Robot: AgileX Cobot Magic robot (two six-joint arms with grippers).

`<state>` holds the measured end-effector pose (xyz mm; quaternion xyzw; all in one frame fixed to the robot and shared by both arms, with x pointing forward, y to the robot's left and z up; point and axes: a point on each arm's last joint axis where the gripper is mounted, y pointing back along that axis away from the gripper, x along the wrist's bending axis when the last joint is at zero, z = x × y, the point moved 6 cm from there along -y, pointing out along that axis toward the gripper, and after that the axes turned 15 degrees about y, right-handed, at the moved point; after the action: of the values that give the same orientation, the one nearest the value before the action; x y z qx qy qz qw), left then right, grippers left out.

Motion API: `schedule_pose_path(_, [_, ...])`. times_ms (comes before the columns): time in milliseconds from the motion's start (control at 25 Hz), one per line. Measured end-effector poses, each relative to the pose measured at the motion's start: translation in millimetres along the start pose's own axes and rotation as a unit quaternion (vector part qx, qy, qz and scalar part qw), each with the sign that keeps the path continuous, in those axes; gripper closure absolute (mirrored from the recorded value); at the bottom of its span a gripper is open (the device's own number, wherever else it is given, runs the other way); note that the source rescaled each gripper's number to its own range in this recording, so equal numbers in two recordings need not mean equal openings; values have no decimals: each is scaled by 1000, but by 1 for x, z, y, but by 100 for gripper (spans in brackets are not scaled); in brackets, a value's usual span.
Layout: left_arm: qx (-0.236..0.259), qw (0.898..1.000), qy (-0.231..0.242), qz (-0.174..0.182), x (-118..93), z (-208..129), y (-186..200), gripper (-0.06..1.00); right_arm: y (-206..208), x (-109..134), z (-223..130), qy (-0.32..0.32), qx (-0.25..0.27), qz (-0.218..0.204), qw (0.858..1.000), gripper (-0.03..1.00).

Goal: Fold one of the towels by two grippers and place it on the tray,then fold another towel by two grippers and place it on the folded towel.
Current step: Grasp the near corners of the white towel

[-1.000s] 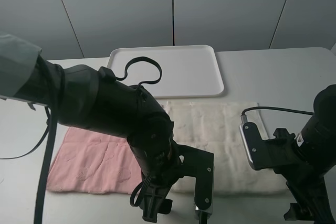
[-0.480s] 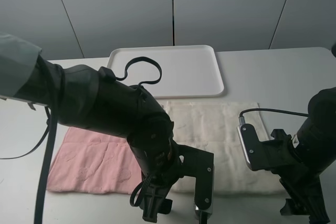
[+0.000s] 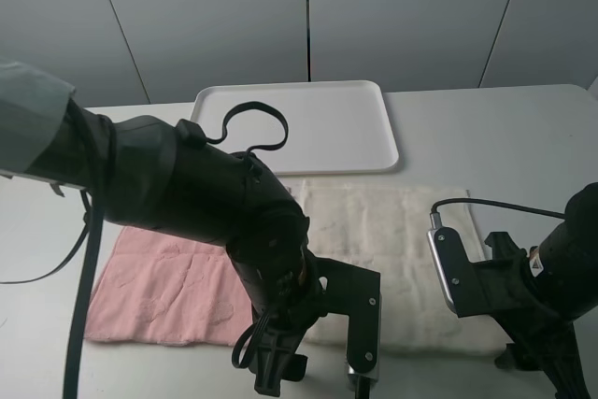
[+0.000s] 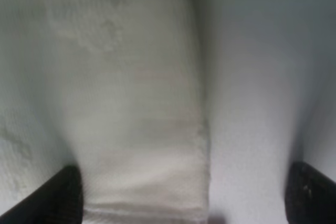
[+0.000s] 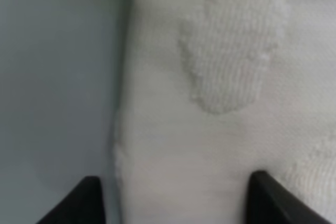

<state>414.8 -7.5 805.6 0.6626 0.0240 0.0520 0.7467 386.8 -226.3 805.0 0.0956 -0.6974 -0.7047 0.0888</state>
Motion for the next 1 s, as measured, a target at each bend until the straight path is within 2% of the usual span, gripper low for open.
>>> schedule_pose_path(160, [0,1000,-1,0,0,0,0,-4,0,-1,0,1,0,-4,1000,59])
schedule_pose_path(280, [0,1000,-1,0,0,0,0,-4,0,-2,0,0,-1,-7,1000,70])
schedule_pose_path(760, [-6,1000,10,19,6,2,0,-2,0,-2,0,-1,-1,-8,1000,73])
schedule_pose_path(840, [-6,1000,9,21,7,2,0,7,0,-2,0,-1,-1,-8,1000,73])
schedule_pose_path(1000, [-9,1000,3,27,8,3,0,39,0,-2,0,-1,-1,-8,1000,73])
